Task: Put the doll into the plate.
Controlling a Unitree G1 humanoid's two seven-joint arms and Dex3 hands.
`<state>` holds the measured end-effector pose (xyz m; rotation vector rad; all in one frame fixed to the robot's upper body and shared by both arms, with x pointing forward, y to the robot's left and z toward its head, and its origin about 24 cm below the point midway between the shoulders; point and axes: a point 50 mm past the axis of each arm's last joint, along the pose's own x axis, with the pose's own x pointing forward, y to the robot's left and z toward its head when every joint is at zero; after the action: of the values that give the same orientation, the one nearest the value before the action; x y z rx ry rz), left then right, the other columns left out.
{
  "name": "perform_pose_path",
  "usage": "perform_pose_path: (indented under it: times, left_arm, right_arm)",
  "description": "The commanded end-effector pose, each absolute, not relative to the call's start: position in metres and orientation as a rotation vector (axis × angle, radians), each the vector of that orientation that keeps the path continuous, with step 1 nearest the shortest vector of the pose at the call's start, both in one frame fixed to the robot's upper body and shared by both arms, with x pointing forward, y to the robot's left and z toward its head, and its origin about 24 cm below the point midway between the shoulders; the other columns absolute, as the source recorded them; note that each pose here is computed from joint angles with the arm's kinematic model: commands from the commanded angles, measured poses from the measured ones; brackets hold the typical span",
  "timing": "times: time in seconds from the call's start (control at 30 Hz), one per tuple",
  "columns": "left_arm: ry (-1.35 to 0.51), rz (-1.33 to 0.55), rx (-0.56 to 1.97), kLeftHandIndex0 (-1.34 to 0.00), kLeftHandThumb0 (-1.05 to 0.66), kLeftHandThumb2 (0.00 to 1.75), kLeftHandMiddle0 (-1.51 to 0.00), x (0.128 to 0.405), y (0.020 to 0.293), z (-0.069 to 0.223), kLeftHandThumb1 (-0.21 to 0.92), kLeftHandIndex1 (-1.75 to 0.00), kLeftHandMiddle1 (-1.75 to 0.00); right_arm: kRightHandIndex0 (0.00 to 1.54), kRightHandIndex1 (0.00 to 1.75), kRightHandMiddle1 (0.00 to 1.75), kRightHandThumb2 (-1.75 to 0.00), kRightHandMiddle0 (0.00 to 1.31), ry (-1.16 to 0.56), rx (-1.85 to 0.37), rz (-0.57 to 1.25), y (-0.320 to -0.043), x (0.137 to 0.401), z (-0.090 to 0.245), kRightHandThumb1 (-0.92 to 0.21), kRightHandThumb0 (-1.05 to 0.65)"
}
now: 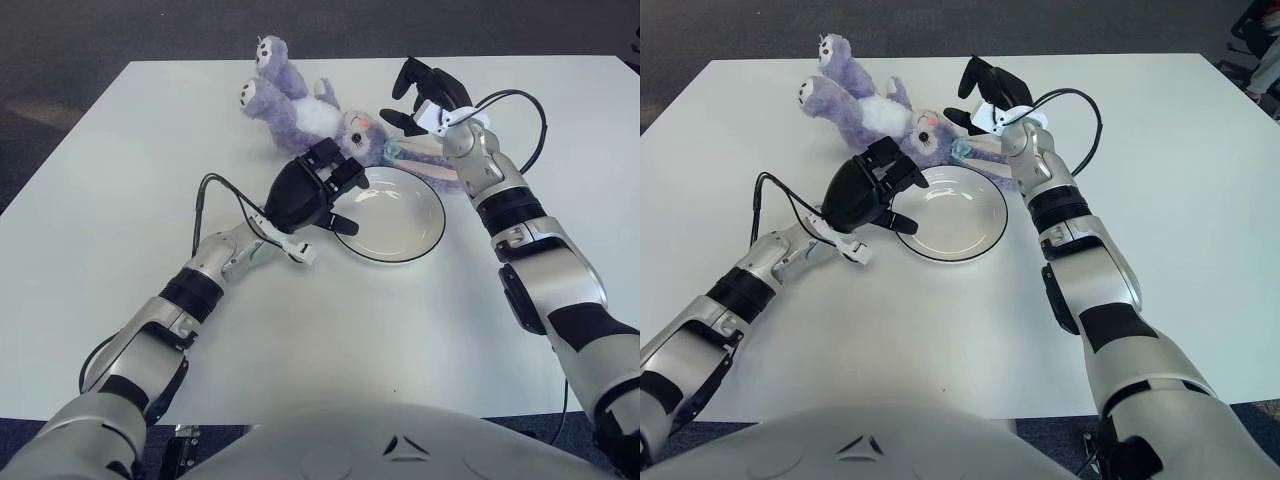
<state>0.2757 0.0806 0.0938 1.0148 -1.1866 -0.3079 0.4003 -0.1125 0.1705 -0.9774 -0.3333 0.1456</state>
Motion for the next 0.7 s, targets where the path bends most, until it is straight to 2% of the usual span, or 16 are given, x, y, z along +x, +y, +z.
perform_pose_path:
  times: [0.0, 0.1, 0.23, 0.5, 0.67]
  left_arm:
    - [-1.202, -0.319, 1.027, -0.40, -0.40, 0.94, -0.60, 0.275, 0.081, 0.090, 0.61, -1.74, -1.55]
    - [-1.206, -0.319, 1.022, -0.42, -0.41, 0.99, -0.62, 0.275, 0.082, 0.088, 0.57, -1.74, -1.64]
    - [-1.206, -0.324, 1.022, -0.43, -0.41, 1.01, -0.64, 0.275, 0.082, 0.086, 0.56, -1.75, -1.71]
    - [-1.207, -0.320, 1.031, -0.43, -0.41, 1.02, -0.65, 0.275, 0.082, 0.082, 0.55, -1.75, -1.74]
    - [-1.207, -0.321, 1.036, -0.43, -0.41, 1.01, -0.66, 0.274, 0.081, 0.080, 0.56, -1.75, -1.75]
  right_arm:
    - [0.06, 1.11, 1.11, -0.56, 0.01, -0.372, -0.993, 0.164, -0.105, 0.403, 0.182, -0.92, -0.84]
    - [0.02, 0.97, 0.96, -0.57, 0.00, -0.369, -1.001, 0.186, -0.103, 0.404, 0.182, -0.92, -0.89]
    - [0.00, 0.79, 0.85, -0.57, 0.00, -0.354, -1.003, 0.229, -0.099, 0.404, 0.182, -0.92, -0.92]
    - [0.00, 0.59, 0.81, -0.55, 0.00, -0.313, -0.998, 0.307, -0.091, 0.403, 0.175, -0.92, -0.94]
    - [0.00, 0.54, 0.80, -0.52, 0.00, -0.293, -0.997, 0.360, -0.085, 0.403, 0.171, -0.92, -0.97]
